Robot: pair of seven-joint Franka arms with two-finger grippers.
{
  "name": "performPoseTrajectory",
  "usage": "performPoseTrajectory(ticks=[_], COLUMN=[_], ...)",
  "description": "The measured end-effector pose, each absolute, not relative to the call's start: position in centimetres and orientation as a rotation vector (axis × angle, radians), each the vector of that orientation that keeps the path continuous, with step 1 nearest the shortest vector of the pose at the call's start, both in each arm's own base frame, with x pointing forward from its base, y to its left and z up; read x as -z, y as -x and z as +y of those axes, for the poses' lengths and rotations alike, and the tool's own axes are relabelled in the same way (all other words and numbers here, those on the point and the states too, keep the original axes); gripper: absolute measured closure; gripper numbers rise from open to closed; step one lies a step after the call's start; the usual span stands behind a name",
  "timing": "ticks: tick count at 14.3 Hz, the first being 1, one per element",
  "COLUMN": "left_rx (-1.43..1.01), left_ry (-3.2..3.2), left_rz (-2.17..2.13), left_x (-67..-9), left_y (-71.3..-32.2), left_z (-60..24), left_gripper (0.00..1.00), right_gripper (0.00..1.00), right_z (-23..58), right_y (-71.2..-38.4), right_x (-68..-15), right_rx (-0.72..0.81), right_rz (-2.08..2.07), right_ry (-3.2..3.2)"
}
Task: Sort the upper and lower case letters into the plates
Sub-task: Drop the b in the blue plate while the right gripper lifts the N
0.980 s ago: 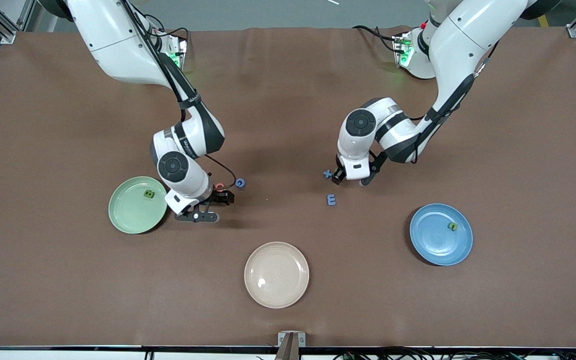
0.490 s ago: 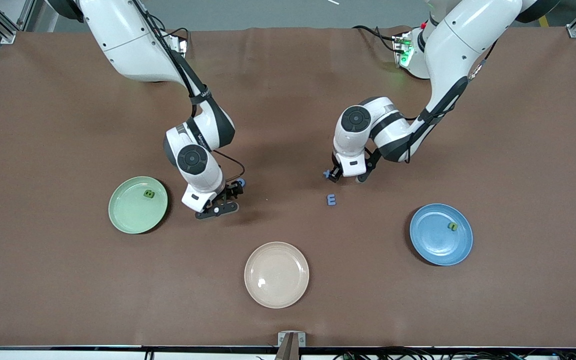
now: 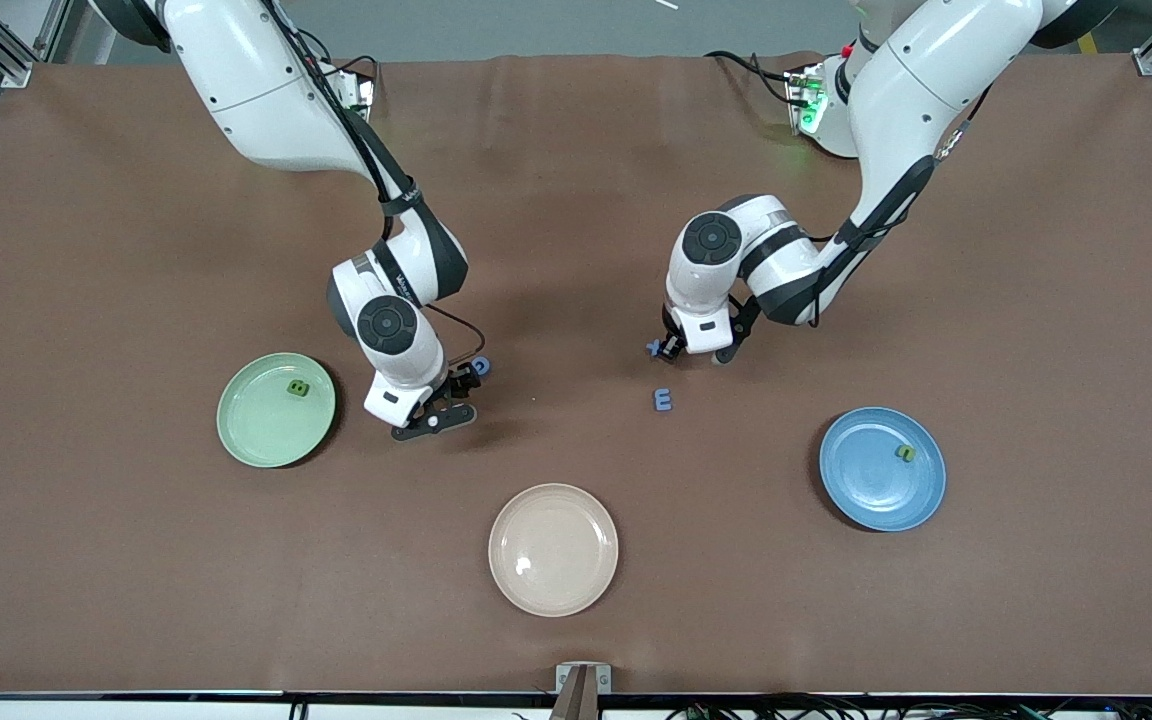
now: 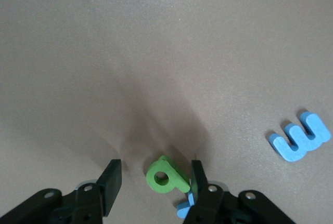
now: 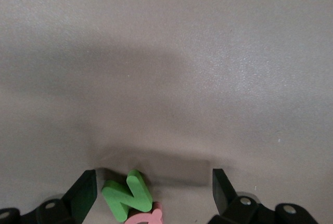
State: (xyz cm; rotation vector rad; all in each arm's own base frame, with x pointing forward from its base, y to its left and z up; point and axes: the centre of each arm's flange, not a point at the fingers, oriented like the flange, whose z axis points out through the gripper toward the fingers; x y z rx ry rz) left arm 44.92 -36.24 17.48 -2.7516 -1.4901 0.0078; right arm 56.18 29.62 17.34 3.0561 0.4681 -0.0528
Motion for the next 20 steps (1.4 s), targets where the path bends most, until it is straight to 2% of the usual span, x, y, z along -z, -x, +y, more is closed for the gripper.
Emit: performPoseTrajectory(ticks=[4, 5, 7, 11, 16, 20], left_rx=[-0.004, -0.003, 0.0, 0.027, 0.115, 0.127], left_ry=[2.757, 2.761, 2.765, 2.797, 2.797, 2.858], left_rz=[-1.491, -1.494, -1.498, -1.469, -1.278, -1.089], left_x=[-17.3, -17.4, -17.6, -18.4, -22.1, -23.5], left_y=[-44.9, -45.0, -45.2, -46.9, -53.7, -58.1], left_z=[-36.3, -36.4, -36.5, -35.7, -30.7, -24.2], left_gripper=[0.46, 0.51, 0.73, 0.72, 0.72, 0.72], right_gripper=[0.02, 0.02, 0.02, 0.02, 0.04, 0.19], right_z=[29.8, 29.8, 29.8, 29.8, 29.7, 29.9], right_y=[-56.0, -56.0, -56.0, -56.0, -55.8, -55.7], right_x=[-17.1, -17.1, -17.1, -17.1, -16.8, -17.0], right_rx=[0.058, 0.058, 0.057, 0.055, 0.065, 0.061], right_rz=[0.472, 0.473, 0.473, 0.473, 0.475, 0.49], right_ry=[-3.055, -3.056, -3.056, -3.057, -3.054, -3.055])
